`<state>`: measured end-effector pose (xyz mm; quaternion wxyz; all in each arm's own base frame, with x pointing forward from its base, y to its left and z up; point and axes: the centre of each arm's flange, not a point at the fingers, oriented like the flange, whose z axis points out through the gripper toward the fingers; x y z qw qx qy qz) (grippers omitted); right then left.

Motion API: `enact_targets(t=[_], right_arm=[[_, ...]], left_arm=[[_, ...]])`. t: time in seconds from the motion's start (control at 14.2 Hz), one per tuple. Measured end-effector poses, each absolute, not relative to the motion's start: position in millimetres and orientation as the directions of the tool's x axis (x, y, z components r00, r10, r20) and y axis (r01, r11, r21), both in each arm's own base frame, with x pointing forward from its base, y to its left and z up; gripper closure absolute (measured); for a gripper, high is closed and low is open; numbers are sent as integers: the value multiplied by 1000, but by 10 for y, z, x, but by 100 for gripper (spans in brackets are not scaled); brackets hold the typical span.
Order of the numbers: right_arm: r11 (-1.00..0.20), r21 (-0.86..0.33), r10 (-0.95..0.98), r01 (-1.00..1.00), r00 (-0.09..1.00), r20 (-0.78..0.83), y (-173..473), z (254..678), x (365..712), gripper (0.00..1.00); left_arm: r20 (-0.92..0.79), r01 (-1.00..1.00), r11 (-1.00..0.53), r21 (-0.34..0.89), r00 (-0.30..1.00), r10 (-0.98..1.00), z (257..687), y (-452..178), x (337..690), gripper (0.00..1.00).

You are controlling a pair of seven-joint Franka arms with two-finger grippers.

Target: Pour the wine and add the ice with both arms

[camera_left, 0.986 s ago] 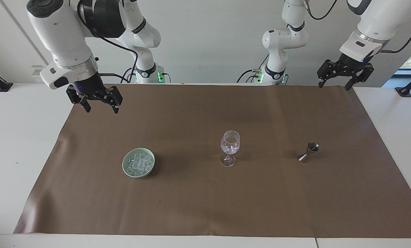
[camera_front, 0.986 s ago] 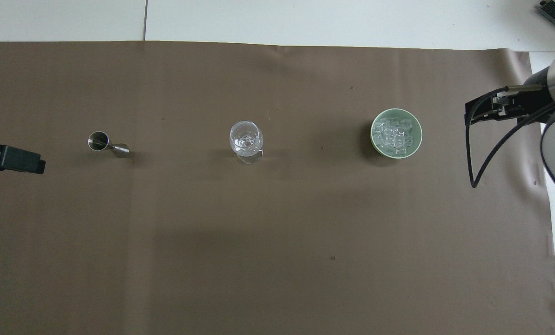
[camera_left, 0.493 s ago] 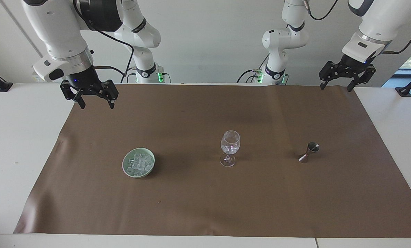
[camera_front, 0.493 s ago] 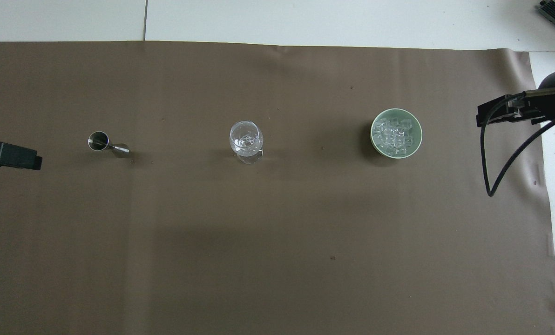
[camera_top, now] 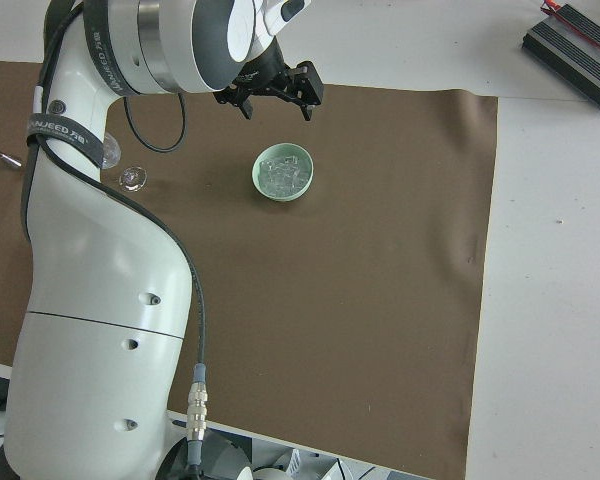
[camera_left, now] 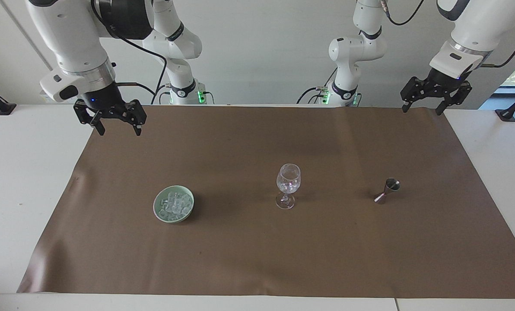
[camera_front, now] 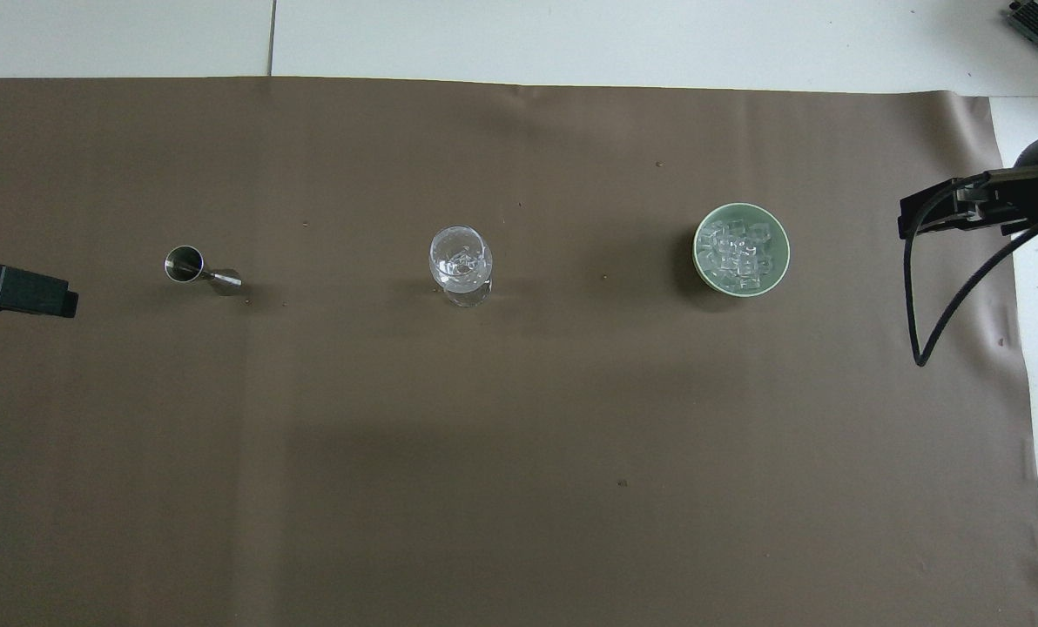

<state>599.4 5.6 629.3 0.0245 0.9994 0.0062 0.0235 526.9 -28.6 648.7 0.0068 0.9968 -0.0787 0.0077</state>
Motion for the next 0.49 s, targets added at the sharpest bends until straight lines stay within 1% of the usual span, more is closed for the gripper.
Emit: enact_targets(t=[0.35, 0.49], right_arm=[[-999, 48, 10, 8, 999, 47, 40, 6296, 5990, 0], [-1000, 22, 3, 2, 999, 44, 31, 6286, 5989, 0]], left_arm=[[16, -159, -987, 12, 987, -159, 6485, -297, 5269, 0], [16, -161, -987, 12, 987, -161, 6484, -310, 5268, 0]])
